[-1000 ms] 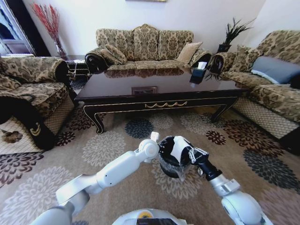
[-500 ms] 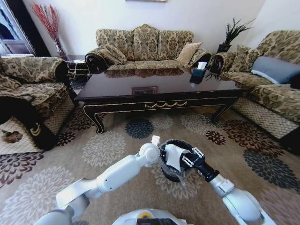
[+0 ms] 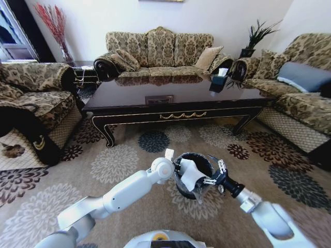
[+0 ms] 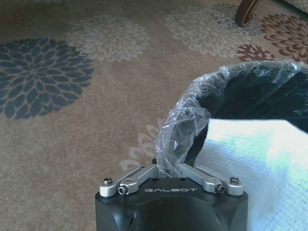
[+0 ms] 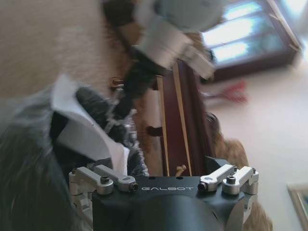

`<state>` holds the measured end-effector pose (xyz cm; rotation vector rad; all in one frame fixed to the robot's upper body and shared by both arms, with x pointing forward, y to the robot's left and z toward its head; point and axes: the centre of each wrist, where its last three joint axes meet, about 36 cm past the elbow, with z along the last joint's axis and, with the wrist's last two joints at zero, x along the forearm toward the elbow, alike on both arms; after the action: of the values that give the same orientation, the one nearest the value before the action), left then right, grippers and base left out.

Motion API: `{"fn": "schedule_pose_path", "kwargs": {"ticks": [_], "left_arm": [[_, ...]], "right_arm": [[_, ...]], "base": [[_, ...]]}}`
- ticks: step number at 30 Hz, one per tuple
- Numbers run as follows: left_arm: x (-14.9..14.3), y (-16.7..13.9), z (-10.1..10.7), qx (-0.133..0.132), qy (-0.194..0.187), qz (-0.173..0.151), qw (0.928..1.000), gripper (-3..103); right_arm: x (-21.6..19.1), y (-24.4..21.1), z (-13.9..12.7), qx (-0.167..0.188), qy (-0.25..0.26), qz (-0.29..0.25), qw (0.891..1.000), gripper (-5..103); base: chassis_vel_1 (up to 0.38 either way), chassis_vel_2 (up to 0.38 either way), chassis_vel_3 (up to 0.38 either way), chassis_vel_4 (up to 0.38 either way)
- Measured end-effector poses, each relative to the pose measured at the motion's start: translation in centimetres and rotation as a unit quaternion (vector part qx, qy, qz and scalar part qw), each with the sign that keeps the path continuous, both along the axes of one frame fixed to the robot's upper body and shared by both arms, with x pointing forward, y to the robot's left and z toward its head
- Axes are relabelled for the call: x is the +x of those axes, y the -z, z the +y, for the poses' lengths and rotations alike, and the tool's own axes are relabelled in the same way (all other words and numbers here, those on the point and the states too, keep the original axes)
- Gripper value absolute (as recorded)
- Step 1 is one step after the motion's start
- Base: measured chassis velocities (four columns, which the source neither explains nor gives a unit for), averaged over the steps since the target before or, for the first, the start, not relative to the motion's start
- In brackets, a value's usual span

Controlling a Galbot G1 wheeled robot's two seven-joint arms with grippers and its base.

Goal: Move to the front of the table and pick up the trash from the floor, then place it into the trash bin.

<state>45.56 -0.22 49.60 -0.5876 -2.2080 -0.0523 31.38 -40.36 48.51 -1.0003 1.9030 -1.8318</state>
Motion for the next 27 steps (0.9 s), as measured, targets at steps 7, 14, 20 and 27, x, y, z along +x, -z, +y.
{"fn": "schedule_pose_path", "kwargs": {"ticks": [7,14,20,27], "left_arm": [[-0.7,0.0,-1.1,-0.003,0.014,-0.002,0.9999,0],[-0.5,0.6,-1.6,0.004,0.012,0.001,0.9999,0],[-0.6,0.8,-1.8,0.005,0.013,0.002,0.9999,0],[-0.9,0.5,-1.9,0.002,0.017,-0.001,0.9998,0]], "right_arm": [[-0.4,-2.3,-0.2,0.005,0.016,-0.054,0.998,100],[-0.1,-6.3,-1.2,-0.120,0.009,-0.137,0.983,100],[-1.7,-3.6,-0.7,0.018,-0.021,0.068,0.997,100],[-3.5,0.6,1.0,0.321,0.048,0.205,0.923,100]], "base": [[0.000,0.000,0.000,0.000],[0.000,0.000,0.000,0.000],[0.000,0.000,0.000,0.000],[0.000,0.000,0.000,0.000]]}}
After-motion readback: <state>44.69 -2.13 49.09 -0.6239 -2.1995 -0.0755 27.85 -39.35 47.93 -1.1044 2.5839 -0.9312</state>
